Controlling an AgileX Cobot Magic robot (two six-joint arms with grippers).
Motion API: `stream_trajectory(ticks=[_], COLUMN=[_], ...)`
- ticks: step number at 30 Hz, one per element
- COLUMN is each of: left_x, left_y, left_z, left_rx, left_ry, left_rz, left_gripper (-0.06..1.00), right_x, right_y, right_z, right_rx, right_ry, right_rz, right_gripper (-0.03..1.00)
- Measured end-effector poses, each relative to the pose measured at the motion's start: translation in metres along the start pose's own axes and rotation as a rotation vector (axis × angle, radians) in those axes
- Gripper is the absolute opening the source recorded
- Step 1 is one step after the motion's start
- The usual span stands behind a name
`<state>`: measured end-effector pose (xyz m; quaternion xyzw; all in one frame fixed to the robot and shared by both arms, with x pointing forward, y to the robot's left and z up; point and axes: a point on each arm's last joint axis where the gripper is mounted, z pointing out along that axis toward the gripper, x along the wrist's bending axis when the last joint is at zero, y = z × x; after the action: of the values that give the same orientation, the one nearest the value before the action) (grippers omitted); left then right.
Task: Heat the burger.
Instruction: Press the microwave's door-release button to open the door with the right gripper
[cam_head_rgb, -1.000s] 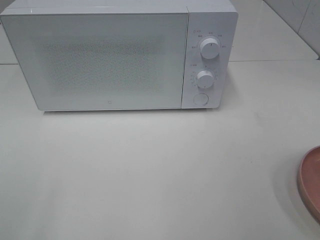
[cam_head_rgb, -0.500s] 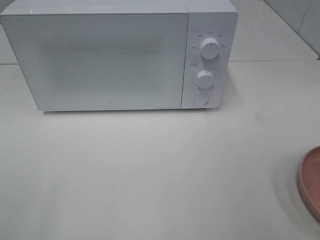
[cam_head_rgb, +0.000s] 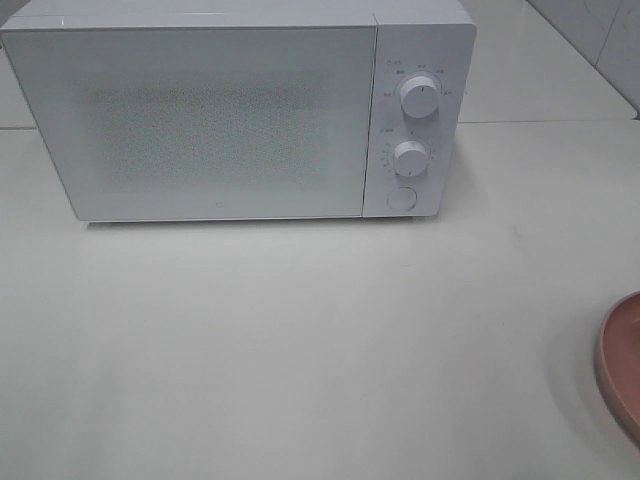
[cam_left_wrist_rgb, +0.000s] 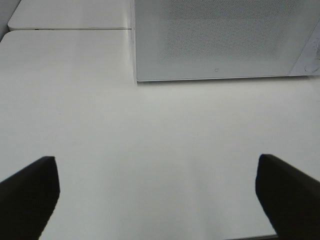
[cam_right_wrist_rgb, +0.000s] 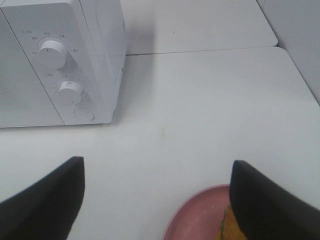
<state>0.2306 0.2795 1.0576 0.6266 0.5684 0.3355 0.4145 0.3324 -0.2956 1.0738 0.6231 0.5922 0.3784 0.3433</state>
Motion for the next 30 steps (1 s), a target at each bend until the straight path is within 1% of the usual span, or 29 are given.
stream_trajectory(ticks=[7,9,14,19,21,24,26,30], left_x=[0.000,0.000,0.000,0.000,0.000,0.000,0.000,0.000], left_y=[0.000,0.000,0.000,0.000,0.000,0.000,0.000,0.000], left_z=[0.000,0.000,0.000,0.000,0.000,0.000,0.000,0.000], left_rx=[0.000,0.000,-0.001,-0.001,-0.001,-0.001,-0.001,-0.001], left_ry=[0.000,0.000,0.000,0.000,0.000,0.000,0.000,0.000], left_rz=[0.000,0.000,0.000,0.000,0.000,0.000,0.000,0.000], left_gripper=[0.99,0.99,0.99,0.99,0.99,0.99,0.99,0.99], right_x=[0.002,0.003,0.004,0.005,0.006,0.007,0.008,0.010], right_y=[0.007,0.009,0.011,0.014,0.017,0.018,0.020,0.014], right_z=[0.016,0.028,0.042,0.059,0.068,0.071,0.084,0.095], right_rx=[0.001,0.019,0.037,0.038,0.017,0.008,-0.034,-0.076], right_ry=[0.006,0.007,0.008,0.006,0.012,0.014,0.026,0.046], right_rz=[-0.004,-0.006,-0.011,-0.042,-0.050,-0.054,-0.072,-0.074], right_gripper=[0.77,0.77,0.77,0.77,0.77,0.77,0.77,0.77])
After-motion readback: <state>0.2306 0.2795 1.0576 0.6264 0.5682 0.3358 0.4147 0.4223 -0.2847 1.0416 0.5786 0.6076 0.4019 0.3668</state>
